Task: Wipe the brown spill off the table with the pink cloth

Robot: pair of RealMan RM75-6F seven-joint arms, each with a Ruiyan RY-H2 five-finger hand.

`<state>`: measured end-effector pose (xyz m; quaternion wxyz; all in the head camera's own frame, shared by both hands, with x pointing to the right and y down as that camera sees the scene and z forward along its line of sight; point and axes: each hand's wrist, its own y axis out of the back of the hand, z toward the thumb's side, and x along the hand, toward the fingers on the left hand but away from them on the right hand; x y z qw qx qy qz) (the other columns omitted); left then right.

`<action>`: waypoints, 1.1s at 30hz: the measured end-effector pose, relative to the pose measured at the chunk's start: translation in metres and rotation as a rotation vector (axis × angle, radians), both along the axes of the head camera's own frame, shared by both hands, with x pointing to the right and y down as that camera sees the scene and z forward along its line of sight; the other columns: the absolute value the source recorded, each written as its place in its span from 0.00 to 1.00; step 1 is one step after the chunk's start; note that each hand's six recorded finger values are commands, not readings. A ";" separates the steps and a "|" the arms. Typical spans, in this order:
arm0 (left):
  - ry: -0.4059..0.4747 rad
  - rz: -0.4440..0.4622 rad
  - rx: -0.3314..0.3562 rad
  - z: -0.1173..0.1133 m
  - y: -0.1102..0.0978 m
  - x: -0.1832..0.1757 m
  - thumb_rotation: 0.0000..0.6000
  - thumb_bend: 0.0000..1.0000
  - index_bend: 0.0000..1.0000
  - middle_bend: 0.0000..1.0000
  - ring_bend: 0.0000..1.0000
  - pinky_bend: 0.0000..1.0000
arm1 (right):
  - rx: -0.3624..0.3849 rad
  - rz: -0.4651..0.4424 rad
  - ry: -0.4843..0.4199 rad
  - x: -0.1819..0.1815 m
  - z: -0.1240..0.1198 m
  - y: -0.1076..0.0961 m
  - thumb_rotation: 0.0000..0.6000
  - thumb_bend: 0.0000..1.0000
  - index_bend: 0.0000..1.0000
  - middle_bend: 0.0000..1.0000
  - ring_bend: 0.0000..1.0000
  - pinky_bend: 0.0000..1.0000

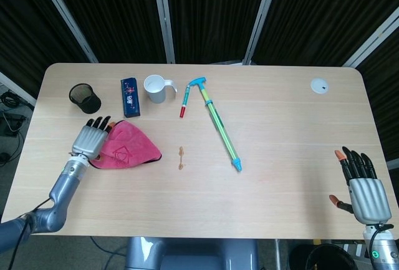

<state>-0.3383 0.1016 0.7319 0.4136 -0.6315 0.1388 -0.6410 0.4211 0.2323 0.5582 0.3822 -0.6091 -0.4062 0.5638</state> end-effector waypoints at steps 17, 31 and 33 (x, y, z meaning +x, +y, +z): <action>0.078 0.037 0.007 0.037 -0.003 0.064 1.00 0.33 0.85 0.62 0.54 0.53 | 0.000 0.008 -0.001 0.002 0.000 0.000 1.00 0.00 0.00 0.00 0.00 0.00; 0.415 0.127 0.131 -0.007 -0.013 0.172 1.00 0.35 0.88 0.64 0.58 0.56 | -0.004 -0.001 -0.017 -0.003 0.002 -0.001 1.00 0.00 0.00 0.00 0.00 0.00; 0.454 0.157 0.129 -0.011 -0.007 0.198 1.00 0.35 0.88 0.64 0.58 0.56 | -0.006 0.002 -0.021 -0.003 0.003 -0.002 1.00 0.00 0.00 0.00 0.00 0.00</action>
